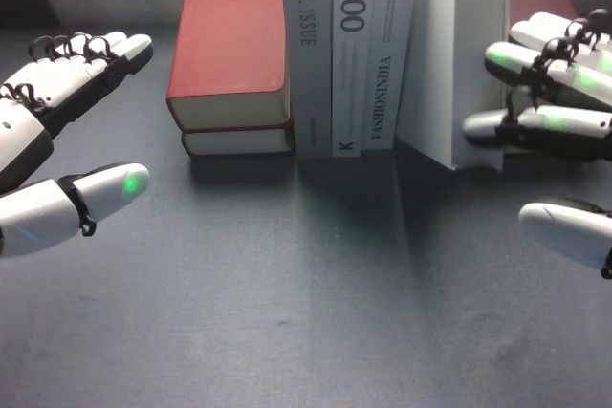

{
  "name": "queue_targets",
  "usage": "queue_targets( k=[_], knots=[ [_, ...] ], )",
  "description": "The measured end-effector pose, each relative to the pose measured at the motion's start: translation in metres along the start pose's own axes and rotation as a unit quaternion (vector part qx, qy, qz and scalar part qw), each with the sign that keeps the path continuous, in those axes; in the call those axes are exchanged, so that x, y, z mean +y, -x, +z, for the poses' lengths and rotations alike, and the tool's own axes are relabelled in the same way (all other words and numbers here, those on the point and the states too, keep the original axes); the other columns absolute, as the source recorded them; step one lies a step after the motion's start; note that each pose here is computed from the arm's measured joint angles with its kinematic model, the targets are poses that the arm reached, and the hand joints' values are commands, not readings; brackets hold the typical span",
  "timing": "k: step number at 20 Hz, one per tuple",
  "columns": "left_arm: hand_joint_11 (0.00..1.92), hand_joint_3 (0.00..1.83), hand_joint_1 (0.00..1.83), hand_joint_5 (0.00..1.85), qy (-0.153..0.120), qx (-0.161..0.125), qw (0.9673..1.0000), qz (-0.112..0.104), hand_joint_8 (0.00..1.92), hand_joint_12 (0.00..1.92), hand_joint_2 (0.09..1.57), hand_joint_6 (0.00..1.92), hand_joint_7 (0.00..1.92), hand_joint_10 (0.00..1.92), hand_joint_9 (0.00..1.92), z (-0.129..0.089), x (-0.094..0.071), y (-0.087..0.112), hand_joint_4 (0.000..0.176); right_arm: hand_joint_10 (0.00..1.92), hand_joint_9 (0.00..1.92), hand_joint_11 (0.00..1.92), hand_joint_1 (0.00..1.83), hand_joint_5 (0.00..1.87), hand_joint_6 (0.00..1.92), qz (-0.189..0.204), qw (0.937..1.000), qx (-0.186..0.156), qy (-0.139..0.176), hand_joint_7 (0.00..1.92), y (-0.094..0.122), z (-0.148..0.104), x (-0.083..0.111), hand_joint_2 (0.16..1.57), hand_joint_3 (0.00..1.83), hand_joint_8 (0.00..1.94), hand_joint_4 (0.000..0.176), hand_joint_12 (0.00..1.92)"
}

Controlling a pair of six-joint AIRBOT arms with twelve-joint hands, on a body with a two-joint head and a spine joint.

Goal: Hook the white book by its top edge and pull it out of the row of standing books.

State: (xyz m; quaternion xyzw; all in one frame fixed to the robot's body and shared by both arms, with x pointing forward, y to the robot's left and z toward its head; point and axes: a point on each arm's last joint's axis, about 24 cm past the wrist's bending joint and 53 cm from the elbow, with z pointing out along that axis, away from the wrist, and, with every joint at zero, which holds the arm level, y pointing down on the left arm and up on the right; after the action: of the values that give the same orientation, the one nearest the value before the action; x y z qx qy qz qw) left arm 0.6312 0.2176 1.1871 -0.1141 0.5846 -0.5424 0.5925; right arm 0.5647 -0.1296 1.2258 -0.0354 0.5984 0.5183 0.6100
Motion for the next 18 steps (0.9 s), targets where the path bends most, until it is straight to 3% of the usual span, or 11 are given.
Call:
queue_targets(
  k=[1, 3, 6, 10, 11, 12, 13, 14, 15, 16, 18],
  knots=[
    [0.0, 0.0, 0.23, 0.0, 0.0, 0.0, 1.0, 0.0, 0.0, 0.0, 1.35, 0.0, 0.0, 0.0, 0.0, 0.0, 0.0, 0.0, 0.08, 0.0, 0.0, 0.0, 0.16, 0.57, 0.3, 0.004, 1.0, 0.007, -0.001, 0.13, -0.004, -0.002, 0.0, 1.39, 0.0, 0.01, 0.0, 0.0],
    [0.0, 0.0, 0.27, 0.0, 0.0, -0.003, 1.0, 0.0, 0.0, 0.0, 1.33, 0.0, 0.0, 0.0, 0.0, 0.0, 0.0, 0.001, 0.089, 0.0, 0.0, 0.0, 0.23, 0.57, 0.38, 0.017, 0.9996, 0.023, 0.002, 0.17, -0.014, -0.006, 0.003, 1.38, 0.0, 0.01, 0.0, 0.0],
    [0.0, 0.0, 0.27, 0.0, 0.0, -0.003, 1.0, 0.0, 0.0, 0.0, 1.34, 0.0, 0.0, 0.0, 0.0, -0.001, 0.0, 0.001, 0.07, 0.0, 0.0, 0.0, 0.27, 0.54, 0.5, 0.037, 0.998, 0.05, 0.002, 0.19, -0.029, -0.013, 0.005, 1.39, 0.0, 0.0, 0.0, 0.0],
    [0.0, 0.0, 0.26, 0.0, 0.001, -0.006, 1.0, -0.001, 0.0, 0.0, 1.34, 0.0, 0.0, 0.0, 0.0, -0.001, 0.001, 0.003, 0.084, 0.01, 0.0, 0.0, 0.34, 0.6, 0.35, 0.069, 0.9944, 0.079, -0.018, 0.22, -0.045, -0.028, -0.004, 1.35, 0.0, 0.0, 0.0, 0.01],
    [0.0, 0.0, 0.27, 0.0, 0.001, -0.006, 1.0, -0.001, 0.0, 0.0, 1.33, 0.0, 0.0, 0.0, 0.0, -0.001, 0.001, 0.003, 0.083, 0.03, 0.0, 0.0, 0.36, 0.65, 0.22, 0.075, 0.9932, 0.087, -0.023, 0.22, -0.051, -0.032, -0.006, 1.35, 0.0, 0.0, 0.0, 0.2],
    [0.0, 0.0, 0.28, 0.0, 0.0, -0.006, 1.0, -0.001, 0.0, 0.0, 1.34, 0.0, 0.0, 0.0, 0.0, -0.001, 0.0, 0.003, 0.078, 0.01, 0.01, 0.0, 0.33, 0.66, 0.17, 0.083, 0.9917, 0.094, -0.029, 0.23, -0.058, -0.036, -0.009, 1.35, 0.0, 0.0, 0.0, 0.61],
    [0.0, 0.0, 0.28, 0.0, 0.0, -0.007, 1.0, -0.001, 0.0, 0.0, 1.33, 0.0, 0.0, 0.0, 0.0, -0.001, 0.0, 0.003, 0.08, 0.04, 0.06, 0.0, 0.31, 0.7, 0.15, 0.09, 0.9902, 0.101, -0.036, 0.27, -0.065, -0.038, -0.012, 1.34, 0.0, 0.01, 0.0, 1.28],
    [0.0, 0.0, 0.28, 0.0, -0.001, -0.007, 1.0, 0.0, 0.0, 0.0, 1.33, 0.0, 0.0, 0.0, 0.0, -0.001, 0.0, 0.003, 0.08, 0.07, 0.09, 0.0, 0.32, 0.72, 0.14, 0.1, 0.9885, 0.106, -0.041, 0.29, -0.07, -0.04, -0.015, 1.33, 0.0, 0.01, 0.0, 1.65],
    [0.0, 0.0, 0.28, 0.0, -0.001, -0.007, 1.0, -0.001, 0.0, 0.0, 1.33, 0.0, 0.0, 0.0, 0.0, -0.001, 0.0, 0.004, 0.08, 0.38, 0.08, 0.0, 0.33, 0.72, 0.1, 0.108, 0.987, 0.11, -0.046, 0.35, -0.075, -0.041, -0.018, 1.34, 0.0, 0.0, 0.0, 1.76],
    [0.0, 0.0, 0.3, 0.0, -0.001, -0.007, 1.0, -0.001, 0.0, 0.0, 1.33, 0.0, 0.0, 0.0, 0.0, -0.001, 0.0, 0.004, 0.07, 0.65, 0.11, 0.0, 0.27, 0.69, 0.09, 0.122, 0.9842, 0.116, -0.055, 0.41, -0.081, -0.043, -0.022, 1.35, 0.0, 0.01, 0.0, 1.75],
    [0.0, 0.0, 0.29, 0.0, 0.001, -0.007, 1.0, 0.001, 0.0, 0.0, 1.34, 0.0, 0.0, 0.0, 0.0, -0.002, 0.001, 0.003, 0.071, 0.81, 0.19, 0.0, 0.27, 0.67, 0.09, 0.124, 0.9827, 0.122, -0.064, 0.47, -0.084, -0.045, -0.026, 1.36, 0.0, 0.02, 0.0, 1.74]
  ],
)
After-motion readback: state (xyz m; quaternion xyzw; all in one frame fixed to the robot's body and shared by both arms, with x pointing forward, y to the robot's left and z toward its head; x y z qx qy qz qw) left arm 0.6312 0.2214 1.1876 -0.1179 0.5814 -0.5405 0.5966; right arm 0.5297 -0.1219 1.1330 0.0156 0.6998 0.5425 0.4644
